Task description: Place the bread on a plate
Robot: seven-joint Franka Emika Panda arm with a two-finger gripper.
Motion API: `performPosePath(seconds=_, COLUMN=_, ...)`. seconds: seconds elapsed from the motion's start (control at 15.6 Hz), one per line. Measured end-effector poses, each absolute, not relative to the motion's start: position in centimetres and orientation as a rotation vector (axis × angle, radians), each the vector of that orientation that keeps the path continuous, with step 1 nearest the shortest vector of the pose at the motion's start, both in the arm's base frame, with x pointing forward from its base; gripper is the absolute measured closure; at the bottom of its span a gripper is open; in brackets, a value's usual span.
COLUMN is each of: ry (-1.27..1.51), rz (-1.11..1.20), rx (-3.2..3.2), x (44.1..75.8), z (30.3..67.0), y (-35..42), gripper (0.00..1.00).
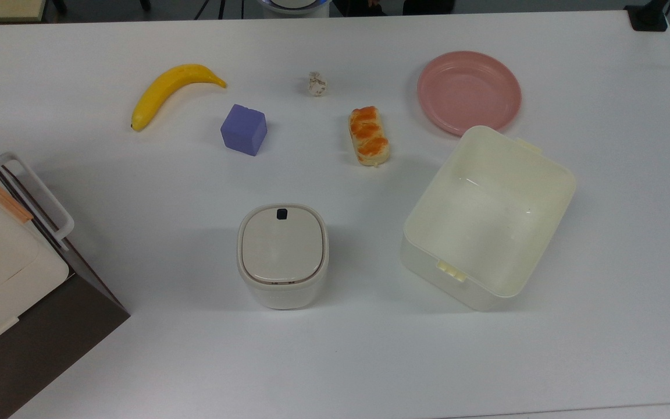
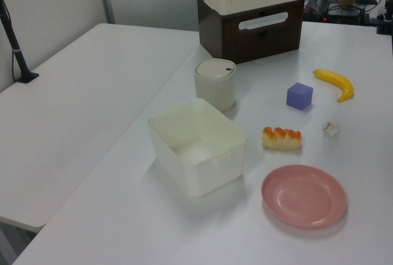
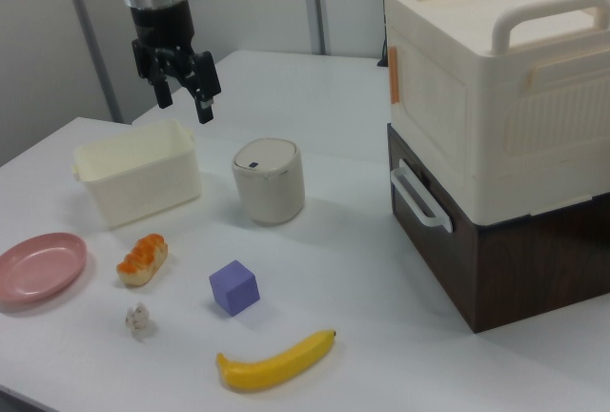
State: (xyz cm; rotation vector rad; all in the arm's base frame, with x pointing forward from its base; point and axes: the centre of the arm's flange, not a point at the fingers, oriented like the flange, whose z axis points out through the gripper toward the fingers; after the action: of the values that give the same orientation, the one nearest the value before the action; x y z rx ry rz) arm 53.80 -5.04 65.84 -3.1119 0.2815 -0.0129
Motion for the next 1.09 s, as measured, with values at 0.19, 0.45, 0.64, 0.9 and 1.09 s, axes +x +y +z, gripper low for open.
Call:
performPosePath(seconds=0.19, ry=0.278, rz=-0.013, rx=-3.112, x=53.82, z=65.84, y=-4.89, gripper=0.00)
performPosePath(seconds=0.45, ry=0.280, rz=-0.013, rx=-3.120, x=53.80, z=65.84, y=-5.00, gripper=0.00)
performPosePath(seconds=0.64, ry=0.283, rz=-0.015, rx=-3.133, x=53.77, z=65.89, y=-5.15, gripper=0.00)
performPosePath(seconds=0.9, ry=0.286, rz=-0.014, rx=-3.136, x=53.76, z=65.89, y=-5.25, gripper=0.00)
performPosePath(seconds=1.09, ry=0.284, rz=-0.014, rx=-3.136, x=53.76, z=65.89, y=-5.25, gripper=0.00)
